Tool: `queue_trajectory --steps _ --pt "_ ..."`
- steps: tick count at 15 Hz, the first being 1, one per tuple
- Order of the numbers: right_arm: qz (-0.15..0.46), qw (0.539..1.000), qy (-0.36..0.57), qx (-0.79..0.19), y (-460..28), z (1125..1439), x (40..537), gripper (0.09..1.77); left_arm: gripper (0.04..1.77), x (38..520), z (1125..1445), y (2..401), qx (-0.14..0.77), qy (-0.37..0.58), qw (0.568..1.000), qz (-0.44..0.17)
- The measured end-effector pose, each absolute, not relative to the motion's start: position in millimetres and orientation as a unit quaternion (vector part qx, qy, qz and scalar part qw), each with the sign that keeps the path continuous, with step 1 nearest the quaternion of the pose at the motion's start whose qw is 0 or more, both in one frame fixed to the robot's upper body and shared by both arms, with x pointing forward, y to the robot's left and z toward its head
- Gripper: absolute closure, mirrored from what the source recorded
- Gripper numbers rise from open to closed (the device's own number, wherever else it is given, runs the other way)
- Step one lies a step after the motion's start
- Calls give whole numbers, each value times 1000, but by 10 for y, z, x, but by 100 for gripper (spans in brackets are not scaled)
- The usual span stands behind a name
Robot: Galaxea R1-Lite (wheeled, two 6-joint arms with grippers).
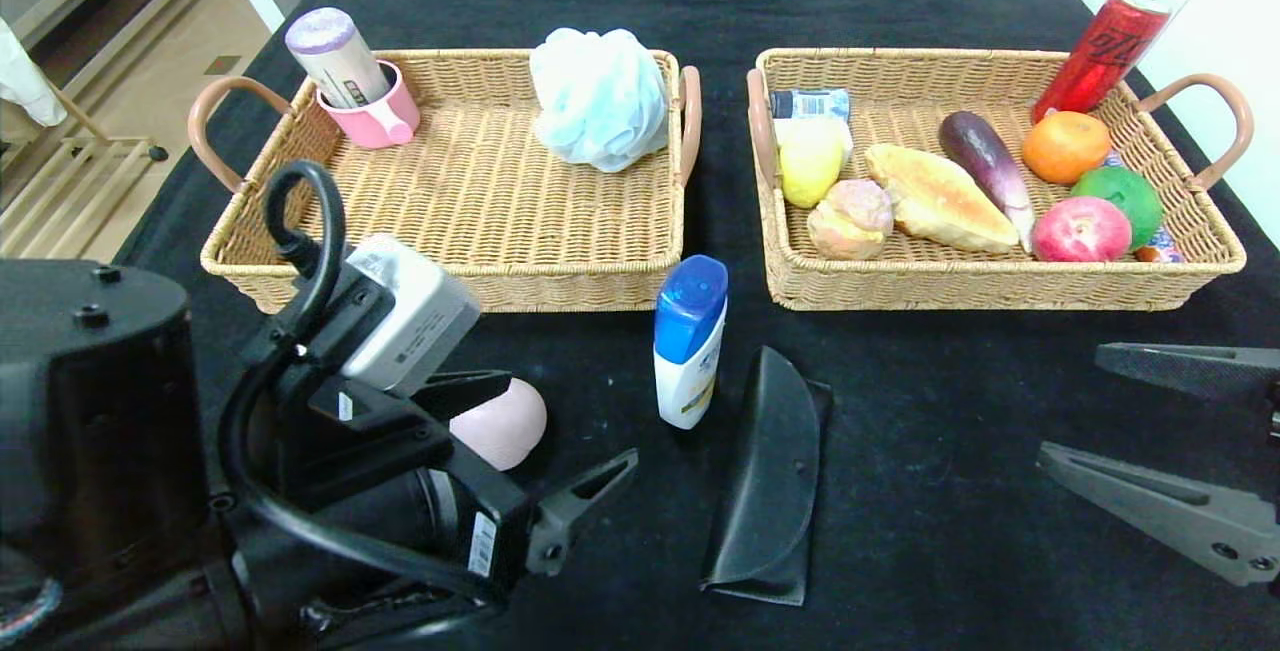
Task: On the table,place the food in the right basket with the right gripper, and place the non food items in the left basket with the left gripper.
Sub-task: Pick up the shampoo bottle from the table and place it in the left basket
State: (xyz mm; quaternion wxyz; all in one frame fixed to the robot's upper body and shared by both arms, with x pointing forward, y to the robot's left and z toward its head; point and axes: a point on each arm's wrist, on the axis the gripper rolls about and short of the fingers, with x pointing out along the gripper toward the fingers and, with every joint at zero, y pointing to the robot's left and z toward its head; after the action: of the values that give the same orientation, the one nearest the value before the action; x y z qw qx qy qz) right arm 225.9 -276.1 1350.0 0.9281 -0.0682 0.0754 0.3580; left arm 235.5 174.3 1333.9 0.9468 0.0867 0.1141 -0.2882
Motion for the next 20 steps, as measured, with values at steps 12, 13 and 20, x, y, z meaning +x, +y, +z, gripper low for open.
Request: queue_trajectory --steps 12,13,20 --pt "360 927 80 -70 -2755 13475 2265 16 9 2534 13158 1248 82 67 965 -239" --pt "360 927 81 -70 -2753 13470 2266 16 9 2549 13152 1222 83 60 967 -233" --pt "360 927 80 -70 -2751 13472 2267 15 9 2670 13101 1056 79 17 974 -213"
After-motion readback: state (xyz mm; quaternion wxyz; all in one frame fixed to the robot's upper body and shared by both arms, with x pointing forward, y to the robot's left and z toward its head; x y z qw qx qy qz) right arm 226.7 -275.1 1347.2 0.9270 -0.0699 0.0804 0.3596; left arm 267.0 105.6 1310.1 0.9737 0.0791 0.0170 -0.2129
